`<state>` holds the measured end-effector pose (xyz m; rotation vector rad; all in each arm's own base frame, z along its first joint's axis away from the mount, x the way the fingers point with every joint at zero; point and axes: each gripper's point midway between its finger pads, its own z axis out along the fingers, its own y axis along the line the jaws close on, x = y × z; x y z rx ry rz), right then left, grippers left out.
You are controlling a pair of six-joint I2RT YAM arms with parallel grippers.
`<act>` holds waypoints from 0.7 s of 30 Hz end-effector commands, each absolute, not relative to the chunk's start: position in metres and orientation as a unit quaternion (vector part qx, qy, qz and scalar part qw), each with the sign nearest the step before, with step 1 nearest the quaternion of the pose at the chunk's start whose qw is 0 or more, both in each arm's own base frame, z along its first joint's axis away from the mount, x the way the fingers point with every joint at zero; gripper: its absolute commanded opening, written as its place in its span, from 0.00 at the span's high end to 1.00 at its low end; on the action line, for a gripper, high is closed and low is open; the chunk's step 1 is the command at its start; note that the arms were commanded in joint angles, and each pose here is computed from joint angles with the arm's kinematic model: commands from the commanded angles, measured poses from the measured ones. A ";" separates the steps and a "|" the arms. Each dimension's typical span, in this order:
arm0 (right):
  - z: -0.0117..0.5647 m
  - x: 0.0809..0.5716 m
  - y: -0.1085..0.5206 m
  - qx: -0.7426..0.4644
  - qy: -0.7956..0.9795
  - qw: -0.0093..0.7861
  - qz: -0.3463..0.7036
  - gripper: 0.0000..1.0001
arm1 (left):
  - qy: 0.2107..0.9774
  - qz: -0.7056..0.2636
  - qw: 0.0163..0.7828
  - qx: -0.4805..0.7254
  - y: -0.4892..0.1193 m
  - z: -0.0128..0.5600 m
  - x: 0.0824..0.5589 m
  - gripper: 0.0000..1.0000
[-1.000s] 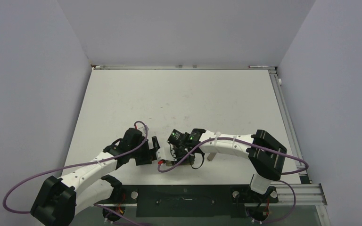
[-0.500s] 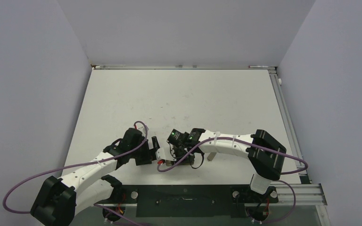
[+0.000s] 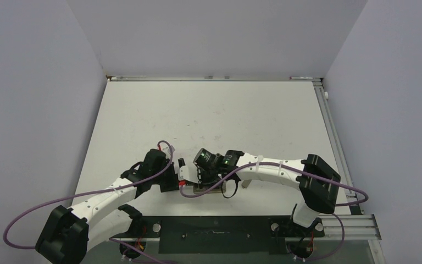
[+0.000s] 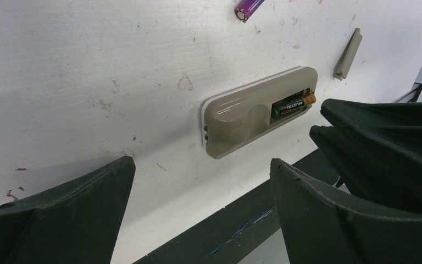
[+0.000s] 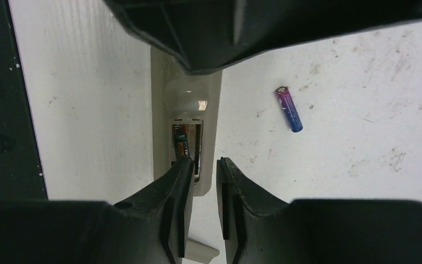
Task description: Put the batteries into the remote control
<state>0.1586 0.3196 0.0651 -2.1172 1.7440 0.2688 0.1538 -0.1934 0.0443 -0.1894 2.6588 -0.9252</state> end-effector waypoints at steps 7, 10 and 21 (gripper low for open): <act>0.113 0.188 0.322 -0.611 0.721 0.310 0.103 0.80 | 0.917 -0.352 0.182 -0.055 -0.204 0.060 0.164 0.09; 0.117 0.192 0.317 -0.543 0.765 0.330 0.106 0.80 | 0.916 -0.352 0.182 -0.055 -0.205 0.059 0.165 0.09; 0.096 0.188 0.304 -0.399 0.856 0.314 0.094 0.85 | 0.917 -0.355 0.175 -0.054 -0.209 0.057 0.168 0.09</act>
